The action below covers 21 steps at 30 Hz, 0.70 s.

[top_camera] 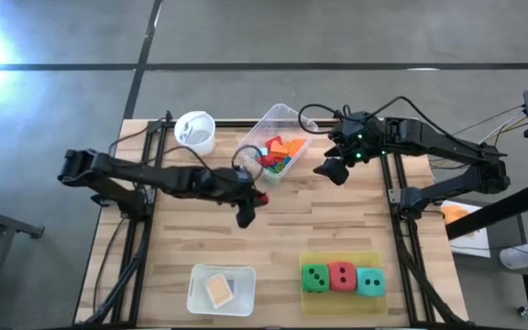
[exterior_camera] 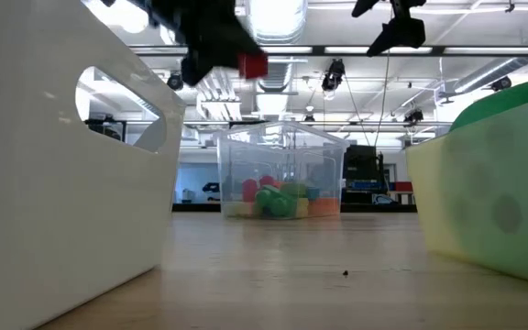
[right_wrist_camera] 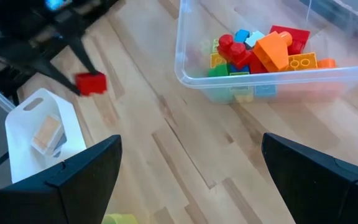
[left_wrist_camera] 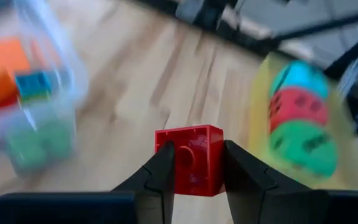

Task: Pick & Place Toys
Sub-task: Put the red game piece into the transparent bin

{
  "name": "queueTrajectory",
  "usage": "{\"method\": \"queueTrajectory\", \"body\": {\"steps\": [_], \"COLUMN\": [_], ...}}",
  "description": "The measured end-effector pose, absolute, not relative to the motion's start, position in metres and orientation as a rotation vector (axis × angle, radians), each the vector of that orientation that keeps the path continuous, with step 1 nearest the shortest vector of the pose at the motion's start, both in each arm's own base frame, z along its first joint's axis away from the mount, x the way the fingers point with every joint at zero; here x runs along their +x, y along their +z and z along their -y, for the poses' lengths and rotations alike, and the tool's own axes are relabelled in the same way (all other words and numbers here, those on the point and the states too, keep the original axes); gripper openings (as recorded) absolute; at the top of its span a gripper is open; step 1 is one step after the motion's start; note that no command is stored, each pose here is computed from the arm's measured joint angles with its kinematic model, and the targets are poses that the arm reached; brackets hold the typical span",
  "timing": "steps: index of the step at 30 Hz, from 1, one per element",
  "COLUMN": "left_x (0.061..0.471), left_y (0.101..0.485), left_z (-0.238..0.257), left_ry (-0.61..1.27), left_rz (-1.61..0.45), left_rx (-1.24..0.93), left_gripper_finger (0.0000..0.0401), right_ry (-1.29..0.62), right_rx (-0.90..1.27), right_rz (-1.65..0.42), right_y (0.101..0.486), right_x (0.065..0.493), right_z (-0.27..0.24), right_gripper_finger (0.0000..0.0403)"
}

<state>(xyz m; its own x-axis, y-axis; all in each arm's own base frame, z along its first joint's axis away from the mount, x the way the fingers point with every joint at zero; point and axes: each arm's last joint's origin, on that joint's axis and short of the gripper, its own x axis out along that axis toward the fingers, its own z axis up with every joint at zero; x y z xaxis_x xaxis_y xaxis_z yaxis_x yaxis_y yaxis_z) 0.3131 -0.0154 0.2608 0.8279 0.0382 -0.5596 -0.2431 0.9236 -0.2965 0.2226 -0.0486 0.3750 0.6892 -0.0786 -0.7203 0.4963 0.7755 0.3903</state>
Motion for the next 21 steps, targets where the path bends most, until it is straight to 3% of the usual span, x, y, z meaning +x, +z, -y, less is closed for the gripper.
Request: {"method": "queueTrajectory", "body": {"steps": [9, 21], "left_x": [0.322, 0.347], "left_y": [0.307, 0.288], "left_z": [-0.035, -0.109], "left_ry": [0.288, 0.348], "left_rz": [-0.471, -0.645], "left_rx": [-0.412, -0.462], "left_gripper_finger": [0.0099, 0.0099], "right_ry": [-0.342, -0.345], "right_rx": [0.611, 0.619], "right_rz": [-0.726, -0.726], "right_y": [0.377, 0.376], "right_x": [0.224, 0.224], "right_z": [0.049, 0.049], "right_gripper_finger": [0.038, 0.038]}}
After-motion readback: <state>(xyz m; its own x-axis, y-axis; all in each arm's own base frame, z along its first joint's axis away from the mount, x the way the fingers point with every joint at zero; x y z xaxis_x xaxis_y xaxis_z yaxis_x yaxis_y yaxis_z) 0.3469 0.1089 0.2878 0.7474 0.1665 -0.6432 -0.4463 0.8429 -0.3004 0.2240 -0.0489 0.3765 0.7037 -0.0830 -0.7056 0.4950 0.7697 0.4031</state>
